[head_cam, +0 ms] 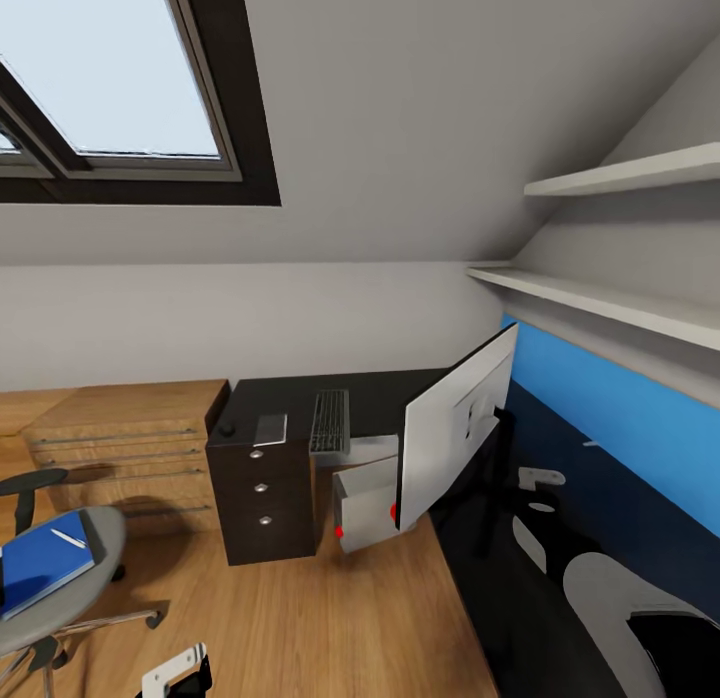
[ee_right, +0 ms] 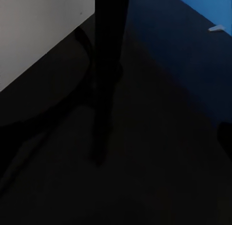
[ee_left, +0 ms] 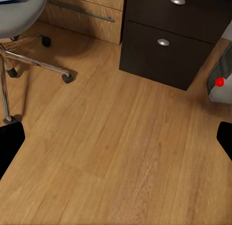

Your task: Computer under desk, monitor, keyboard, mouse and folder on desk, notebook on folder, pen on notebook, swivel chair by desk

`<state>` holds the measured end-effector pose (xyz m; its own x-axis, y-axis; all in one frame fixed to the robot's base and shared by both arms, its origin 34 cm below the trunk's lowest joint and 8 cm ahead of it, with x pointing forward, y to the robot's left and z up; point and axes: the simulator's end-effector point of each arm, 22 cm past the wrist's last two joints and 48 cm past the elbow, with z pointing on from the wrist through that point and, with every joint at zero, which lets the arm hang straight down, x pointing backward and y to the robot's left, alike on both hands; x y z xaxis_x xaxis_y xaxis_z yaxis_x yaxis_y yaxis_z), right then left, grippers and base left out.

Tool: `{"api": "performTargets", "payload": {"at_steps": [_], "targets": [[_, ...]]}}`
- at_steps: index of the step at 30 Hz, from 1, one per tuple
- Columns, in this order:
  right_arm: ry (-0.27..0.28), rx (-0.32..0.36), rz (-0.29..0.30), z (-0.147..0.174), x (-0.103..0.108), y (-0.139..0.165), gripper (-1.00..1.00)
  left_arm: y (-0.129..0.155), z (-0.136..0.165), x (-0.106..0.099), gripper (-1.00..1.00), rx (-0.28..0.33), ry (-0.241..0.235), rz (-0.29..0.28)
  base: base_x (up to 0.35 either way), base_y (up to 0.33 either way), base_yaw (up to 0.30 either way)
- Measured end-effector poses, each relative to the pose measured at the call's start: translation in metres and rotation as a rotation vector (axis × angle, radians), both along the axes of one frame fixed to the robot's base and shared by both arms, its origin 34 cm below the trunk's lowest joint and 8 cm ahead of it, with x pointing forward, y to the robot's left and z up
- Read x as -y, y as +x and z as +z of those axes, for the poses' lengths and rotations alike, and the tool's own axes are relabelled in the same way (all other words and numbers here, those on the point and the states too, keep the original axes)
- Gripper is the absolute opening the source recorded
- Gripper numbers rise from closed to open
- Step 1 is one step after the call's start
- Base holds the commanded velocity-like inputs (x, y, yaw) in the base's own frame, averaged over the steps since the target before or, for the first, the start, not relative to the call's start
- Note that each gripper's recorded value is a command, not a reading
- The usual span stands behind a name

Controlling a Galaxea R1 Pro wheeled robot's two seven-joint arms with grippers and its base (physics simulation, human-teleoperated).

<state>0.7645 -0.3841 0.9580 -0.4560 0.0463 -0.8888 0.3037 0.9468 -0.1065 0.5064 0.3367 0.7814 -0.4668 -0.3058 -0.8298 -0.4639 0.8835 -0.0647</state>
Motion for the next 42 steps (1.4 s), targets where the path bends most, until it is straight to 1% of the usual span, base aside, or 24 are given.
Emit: {"api": "performTargets", "payload": {"at_steps": [23,27,37,42], "targets": [[0.0,0.001,0.0,-0.023,0.0,0.007,1.0,0.007,-0.023,0.0,1.0,0.001,0.0,0.0,0.0,0.0,0.0],[0.0,0.001,-0.001,-0.023,0.0,0.007,1.0,0.007,-0.023,-0.002,1.0,0.002,0.003,0.001,0.0,0.0,0.01],[-0.001,0.001,-0.002,-0.023,0.0,0.006,1.0,0.006,-0.023,-0.003,1.0,0.0,0.007,0.0,0.0,0.0,0.226],[-0.002,0.0,-0.003,-0.023,0.0,0.006,1.0,0.006,-0.024,-0.003,1.0,-0.001,0.007,0.0,0.0,0.0,0.103]]}}
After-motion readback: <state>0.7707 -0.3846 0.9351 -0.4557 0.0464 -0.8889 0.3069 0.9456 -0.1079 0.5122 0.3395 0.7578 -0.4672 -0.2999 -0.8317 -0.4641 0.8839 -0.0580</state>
